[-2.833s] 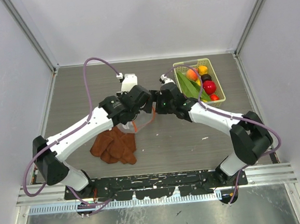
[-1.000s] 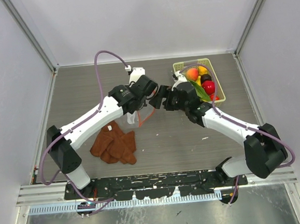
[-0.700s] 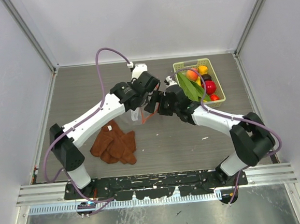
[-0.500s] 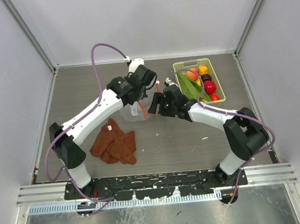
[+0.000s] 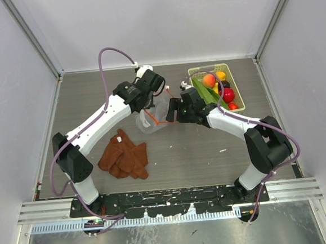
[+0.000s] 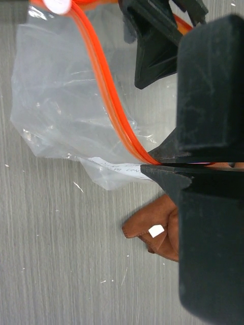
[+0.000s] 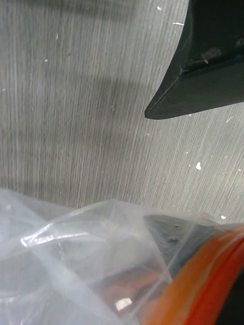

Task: Place the food in the zip-top bag and seal the zipper
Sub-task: Open the zipper of the food storage bag, then pick up the fake vegetable from the bin.

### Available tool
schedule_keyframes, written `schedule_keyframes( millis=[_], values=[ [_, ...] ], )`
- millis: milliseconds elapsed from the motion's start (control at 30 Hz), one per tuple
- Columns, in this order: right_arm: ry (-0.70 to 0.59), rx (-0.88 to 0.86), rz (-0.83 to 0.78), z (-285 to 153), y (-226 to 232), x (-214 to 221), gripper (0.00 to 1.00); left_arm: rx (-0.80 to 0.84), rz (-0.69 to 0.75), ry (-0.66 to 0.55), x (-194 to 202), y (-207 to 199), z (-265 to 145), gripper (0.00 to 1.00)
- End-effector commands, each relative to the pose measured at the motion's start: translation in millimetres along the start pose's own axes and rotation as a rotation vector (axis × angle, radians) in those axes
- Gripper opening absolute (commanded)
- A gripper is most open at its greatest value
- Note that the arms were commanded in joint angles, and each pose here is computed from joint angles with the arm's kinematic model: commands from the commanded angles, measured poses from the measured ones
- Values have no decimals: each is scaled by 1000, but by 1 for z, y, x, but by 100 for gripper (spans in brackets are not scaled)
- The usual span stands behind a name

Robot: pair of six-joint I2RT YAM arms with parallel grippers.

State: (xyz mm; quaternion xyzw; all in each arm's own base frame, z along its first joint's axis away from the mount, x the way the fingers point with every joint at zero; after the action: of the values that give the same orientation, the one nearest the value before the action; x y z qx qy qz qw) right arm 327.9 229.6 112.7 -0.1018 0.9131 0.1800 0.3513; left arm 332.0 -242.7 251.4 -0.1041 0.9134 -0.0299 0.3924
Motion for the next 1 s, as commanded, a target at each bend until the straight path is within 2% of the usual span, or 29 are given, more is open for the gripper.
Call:
schedule_keyframes(
  millis=[0,200,400,633,967],
  values=[
    [-131,-115,-72,-26,23,-43,81,8,15,-17,-6,4,-2,0],
    [-237,-205,-128,-63,40,-67,86,31,31,-1,-5,-1,-2,0],
    [-330,-212,-187,-99,35,-87,89,-1,39,5,-10,-3,-2,0],
    [-385,-52,-210,-127,-11,-105,92,-58,57,-29,-19,4,-3,0],
    [-352,265,-160,-113,-110,-120,91,-63,69,-80,-26,6,-2,0]
  ],
)
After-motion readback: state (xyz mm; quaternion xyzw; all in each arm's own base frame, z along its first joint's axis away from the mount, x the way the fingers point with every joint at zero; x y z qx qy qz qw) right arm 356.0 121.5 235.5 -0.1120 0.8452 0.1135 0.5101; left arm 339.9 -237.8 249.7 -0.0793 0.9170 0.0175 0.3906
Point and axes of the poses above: each gripper's point midway between its finger pads, its own z axis out along the fingers, its own y axis along the line the jaws close on, x = y × z, the point moved 3 cm from there along -z, back along the fingers, and after that the axes turned 15 degrees about -z, right-handed, at the moved point
